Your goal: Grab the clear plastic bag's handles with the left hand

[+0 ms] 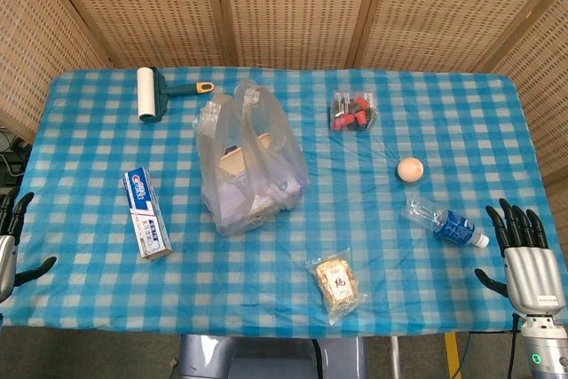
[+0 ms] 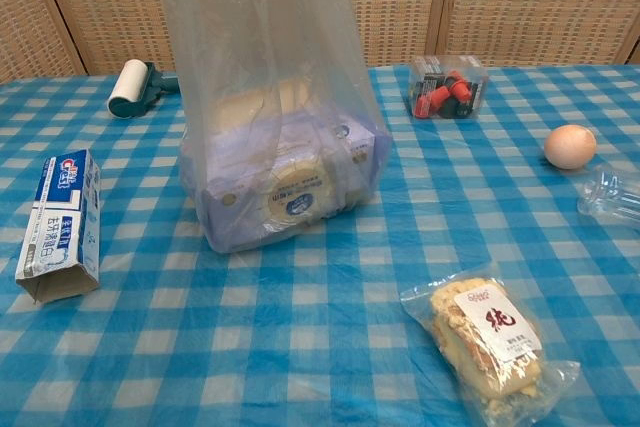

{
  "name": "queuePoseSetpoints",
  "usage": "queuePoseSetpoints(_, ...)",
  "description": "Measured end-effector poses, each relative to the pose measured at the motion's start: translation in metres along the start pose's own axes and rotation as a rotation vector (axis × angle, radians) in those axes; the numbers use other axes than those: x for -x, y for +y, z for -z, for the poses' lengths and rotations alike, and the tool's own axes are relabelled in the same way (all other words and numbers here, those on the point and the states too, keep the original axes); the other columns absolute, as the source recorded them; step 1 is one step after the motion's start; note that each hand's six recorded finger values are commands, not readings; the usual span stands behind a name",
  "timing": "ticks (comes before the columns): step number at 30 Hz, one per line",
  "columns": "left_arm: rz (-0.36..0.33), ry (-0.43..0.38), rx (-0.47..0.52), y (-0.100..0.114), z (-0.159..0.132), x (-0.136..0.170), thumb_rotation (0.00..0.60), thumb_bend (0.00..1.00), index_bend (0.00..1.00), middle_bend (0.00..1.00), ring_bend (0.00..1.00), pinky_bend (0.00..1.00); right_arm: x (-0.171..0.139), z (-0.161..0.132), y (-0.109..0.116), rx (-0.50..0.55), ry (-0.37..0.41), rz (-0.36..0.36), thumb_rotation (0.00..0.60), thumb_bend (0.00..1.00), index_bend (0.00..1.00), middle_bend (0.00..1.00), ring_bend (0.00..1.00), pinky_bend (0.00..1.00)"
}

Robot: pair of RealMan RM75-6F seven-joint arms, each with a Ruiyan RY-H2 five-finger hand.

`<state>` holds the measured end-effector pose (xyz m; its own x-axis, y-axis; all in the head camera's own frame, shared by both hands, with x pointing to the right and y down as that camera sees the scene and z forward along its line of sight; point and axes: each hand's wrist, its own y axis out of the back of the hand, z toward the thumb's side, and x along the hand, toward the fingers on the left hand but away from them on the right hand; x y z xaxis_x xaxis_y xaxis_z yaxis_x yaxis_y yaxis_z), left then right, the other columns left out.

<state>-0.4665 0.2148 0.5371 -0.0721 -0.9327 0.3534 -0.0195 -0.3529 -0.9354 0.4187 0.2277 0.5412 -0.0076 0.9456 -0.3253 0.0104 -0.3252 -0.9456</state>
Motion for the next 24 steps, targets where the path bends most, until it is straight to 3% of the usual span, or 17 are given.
queuePoseSetpoints(7,0.017,-0.039,0.04,-0.002,-0.009,-0.004,0.6,0.0,0.0,0.0,0.0,0.0,0.0,0.002,0.003,0.008,-0.01,0.005,0.6,0.0,0.0,0.0,0.0,0.0)
queuePoseSetpoints(13,0.031,-0.144,0.137,0.001,-0.033,-0.021,0.6,0.0,0.0,0.0,0.0,0.0,0.002,0.005,0.001,0.005,-0.02,-0.005,0.6,0.0,0.0,0.0,0.0,0.0)
queuePoseSetpoints(19,0.058,-0.334,0.413,0.018,-0.087,-0.05,0.6,0.0,0.0,0.0,0.0,0.0,0.007,0.01,-0.001,-0.003,-0.049,-0.009,0.6,0.0,0.0,0.0,0.0,0.0)
queuePoseSetpoints(24,0.149,-0.461,0.704,0.034,-0.136,-0.075,0.6,0.0,0.0,0.0,0.0,0.0,0.01,0.017,-0.002,-0.007,-0.078,-0.01,0.6,0.0,0.0,0.0,0.0,0.0)
